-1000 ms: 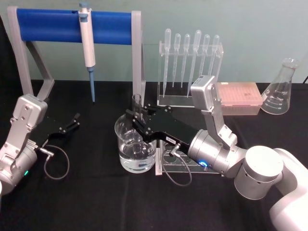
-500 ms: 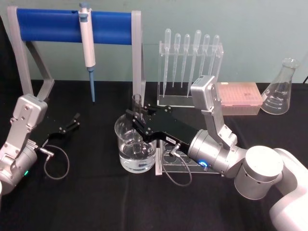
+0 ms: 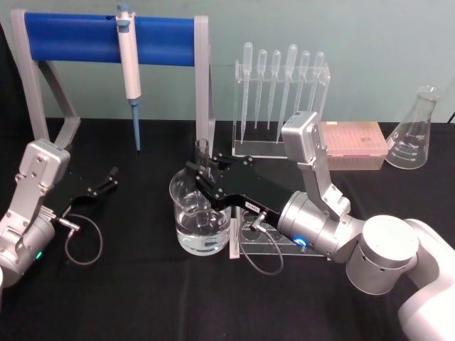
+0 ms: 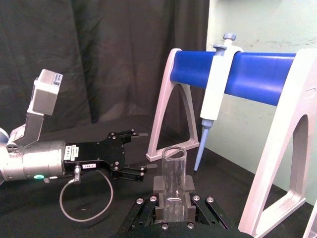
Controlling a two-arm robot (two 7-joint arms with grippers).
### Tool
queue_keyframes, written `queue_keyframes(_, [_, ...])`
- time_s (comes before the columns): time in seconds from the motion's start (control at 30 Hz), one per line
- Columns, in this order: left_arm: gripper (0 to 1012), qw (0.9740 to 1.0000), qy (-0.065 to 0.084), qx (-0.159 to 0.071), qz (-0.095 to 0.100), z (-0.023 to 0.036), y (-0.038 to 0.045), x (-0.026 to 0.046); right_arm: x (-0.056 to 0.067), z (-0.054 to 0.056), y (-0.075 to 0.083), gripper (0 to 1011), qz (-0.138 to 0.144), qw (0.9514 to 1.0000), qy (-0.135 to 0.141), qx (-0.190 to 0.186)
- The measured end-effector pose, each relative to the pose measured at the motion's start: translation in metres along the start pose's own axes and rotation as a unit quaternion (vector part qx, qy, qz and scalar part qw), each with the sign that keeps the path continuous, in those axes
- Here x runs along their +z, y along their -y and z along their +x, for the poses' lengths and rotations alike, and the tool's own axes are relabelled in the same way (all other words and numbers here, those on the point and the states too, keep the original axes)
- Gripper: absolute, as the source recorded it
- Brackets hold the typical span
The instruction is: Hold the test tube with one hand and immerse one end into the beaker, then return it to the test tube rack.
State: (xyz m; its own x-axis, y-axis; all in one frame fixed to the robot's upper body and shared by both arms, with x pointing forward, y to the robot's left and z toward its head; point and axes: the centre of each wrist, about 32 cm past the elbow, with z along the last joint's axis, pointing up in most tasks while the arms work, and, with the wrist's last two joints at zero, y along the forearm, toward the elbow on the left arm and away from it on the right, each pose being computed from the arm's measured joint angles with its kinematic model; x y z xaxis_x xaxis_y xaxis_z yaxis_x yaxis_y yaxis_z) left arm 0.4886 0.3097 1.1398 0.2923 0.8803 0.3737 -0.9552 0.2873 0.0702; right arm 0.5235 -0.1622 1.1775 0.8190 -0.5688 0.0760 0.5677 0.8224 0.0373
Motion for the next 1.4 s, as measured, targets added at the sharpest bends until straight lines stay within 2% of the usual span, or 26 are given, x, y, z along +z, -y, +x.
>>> queue_keyframes(1.4, [1000,1.0,0.0,0.0,0.0,0.0,0.0,0.0,0.0,0.0,0.0,225,0.0,1.0,0.0,0.0])
